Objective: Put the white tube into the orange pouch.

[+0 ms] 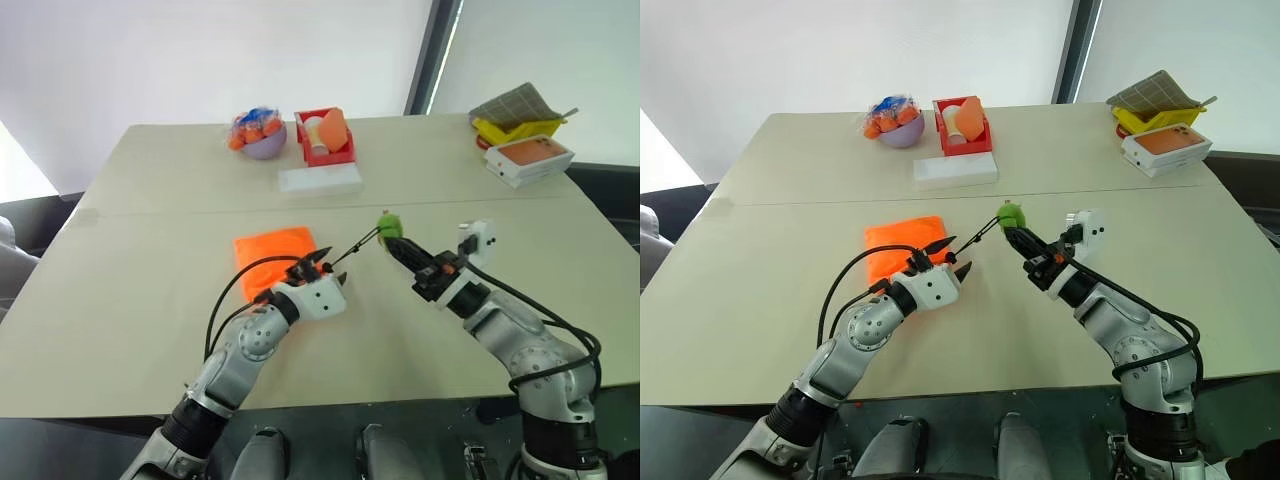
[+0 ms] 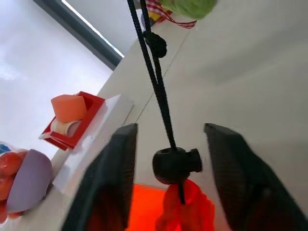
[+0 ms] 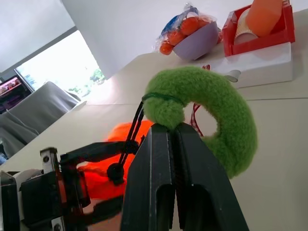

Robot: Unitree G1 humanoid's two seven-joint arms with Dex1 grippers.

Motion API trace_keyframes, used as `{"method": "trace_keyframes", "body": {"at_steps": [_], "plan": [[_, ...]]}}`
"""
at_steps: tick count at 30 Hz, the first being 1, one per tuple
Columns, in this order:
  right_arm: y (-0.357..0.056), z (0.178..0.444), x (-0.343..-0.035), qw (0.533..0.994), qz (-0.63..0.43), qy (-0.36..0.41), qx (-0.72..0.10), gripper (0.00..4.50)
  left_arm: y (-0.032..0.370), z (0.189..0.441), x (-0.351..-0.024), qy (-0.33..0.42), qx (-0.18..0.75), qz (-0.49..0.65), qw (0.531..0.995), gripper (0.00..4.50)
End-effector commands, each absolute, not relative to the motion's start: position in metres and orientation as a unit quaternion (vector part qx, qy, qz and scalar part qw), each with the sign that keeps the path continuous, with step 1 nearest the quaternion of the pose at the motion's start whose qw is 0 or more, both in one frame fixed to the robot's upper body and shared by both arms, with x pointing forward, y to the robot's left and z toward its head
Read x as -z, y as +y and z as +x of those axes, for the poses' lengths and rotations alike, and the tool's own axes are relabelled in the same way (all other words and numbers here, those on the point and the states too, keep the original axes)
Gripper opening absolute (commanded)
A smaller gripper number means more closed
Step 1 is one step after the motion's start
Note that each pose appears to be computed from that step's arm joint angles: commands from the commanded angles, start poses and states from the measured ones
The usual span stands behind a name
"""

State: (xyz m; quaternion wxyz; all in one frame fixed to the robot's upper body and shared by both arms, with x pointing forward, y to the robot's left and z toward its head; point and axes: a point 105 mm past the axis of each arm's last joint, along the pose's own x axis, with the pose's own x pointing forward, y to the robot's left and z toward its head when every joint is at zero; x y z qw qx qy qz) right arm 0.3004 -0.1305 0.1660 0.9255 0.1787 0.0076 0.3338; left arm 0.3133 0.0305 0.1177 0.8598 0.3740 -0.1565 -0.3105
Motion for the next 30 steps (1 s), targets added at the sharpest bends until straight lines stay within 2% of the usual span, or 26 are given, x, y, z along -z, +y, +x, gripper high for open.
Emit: {"method": "trace_keyframes", "body": {"at_steps": [1, 12, 15, 17, 18, 26, 30], "plan": [[-0.123, 0.294, -0.182, 0.918, 0.177, -0.024, -0.354, 0.0, 0.033, 0.315, -0.126, -0.17, 0.296, 0.368, 0.865, 2.39], [-0.121, 0.295, -0.182, 0.916, 0.175, -0.024, -0.359, 0.0, 0.04, 0.318, -0.123, -0.149, 0.281, 0.355, 0.879, 2.39], [-0.12, 0.295, -0.182, 0.916, 0.176, -0.026, -0.36, 0.0, 0.041, 0.317, -0.122, -0.148, 0.284, 0.354, 0.878, 1.49], [-0.12, 0.296, -0.182, 0.916, 0.176, -0.027, -0.36, 0.0, 0.041, 0.316, -0.122, -0.148, 0.286, 0.354, 0.878, 0.49], [-0.12, 0.296, -0.182, 0.916, 0.176, -0.027, -0.36, 0.0, 0.041, 0.316, -0.122, -0.148, 0.287, 0.355, 0.877, 0.23], [-0.119, 0.296, -0.182, 0.916, 0.177, -0.03, -0.358, 0.0, 0.045, 0.317, -0.118, -0.141, 0.29, 0.372, 0.87, 0.25], [-0.13, 0.304, -0.181, 0.93, 0.168, -0.036, -0.325, 0.0, 0.051, 0.316, -0.11, -0.123, 0.304, 0.376, 0.867, 0.25]]}}
